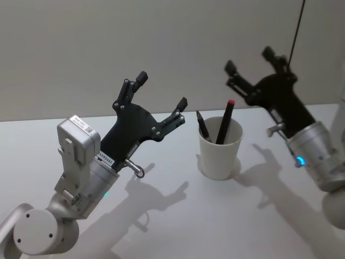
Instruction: Place the pen into the pen holder.
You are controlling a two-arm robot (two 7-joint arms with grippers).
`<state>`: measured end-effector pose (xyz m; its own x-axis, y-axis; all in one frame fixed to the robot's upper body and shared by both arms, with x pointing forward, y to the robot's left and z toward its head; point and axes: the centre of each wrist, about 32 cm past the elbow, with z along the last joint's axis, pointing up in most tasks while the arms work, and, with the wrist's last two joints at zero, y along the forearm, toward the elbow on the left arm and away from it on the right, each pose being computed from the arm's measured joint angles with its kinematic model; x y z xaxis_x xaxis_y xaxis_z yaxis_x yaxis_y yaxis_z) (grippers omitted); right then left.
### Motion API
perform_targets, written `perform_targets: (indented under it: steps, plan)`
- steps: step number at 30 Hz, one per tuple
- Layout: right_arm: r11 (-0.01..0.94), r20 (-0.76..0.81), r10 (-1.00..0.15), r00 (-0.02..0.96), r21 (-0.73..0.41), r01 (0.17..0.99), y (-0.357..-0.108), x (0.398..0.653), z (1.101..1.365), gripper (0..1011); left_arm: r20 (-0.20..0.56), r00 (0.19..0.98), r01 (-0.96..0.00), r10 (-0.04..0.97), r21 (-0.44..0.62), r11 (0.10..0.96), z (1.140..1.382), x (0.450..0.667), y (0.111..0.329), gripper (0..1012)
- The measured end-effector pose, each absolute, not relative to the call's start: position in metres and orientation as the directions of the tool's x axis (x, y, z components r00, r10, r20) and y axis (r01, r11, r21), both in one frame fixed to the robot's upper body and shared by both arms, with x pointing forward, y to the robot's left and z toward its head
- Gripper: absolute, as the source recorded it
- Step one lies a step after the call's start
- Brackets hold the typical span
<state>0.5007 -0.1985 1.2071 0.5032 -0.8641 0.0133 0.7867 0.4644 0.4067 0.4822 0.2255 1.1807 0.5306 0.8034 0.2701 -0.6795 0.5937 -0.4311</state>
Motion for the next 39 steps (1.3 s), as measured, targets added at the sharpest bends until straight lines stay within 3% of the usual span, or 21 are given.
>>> perform_targets:
  steps: [10, 22, 39]
  plan:
    - [0.391, 0.003, -0.907, 0.421, 0.376, 0.840, -0.234, 0.484, 1.211, 1001, 0.270, 0.531, -0.679, 0.803, -0.431, 0.594, 1.181, 0.482, 0.225, 1001]
    - [0.388, 0.005, -0.912, 0.409, 0.330, 0.861, -0.234, 0.478, 1.207, 1001, 0.258, 0.526, -0.704, 0.811, -0.402, 0.585, 1.183, 0.484, 0.223, 1001]
    - [0.344, 0.036, -0.939, 0.342, 0.095, 0.934, -0.237, 0.448, 1.191, 1001, 0.228, 0.477, -0.815, 0.849, -0.246, 0.524, 1.194, 0.489, 0.210, 1001]
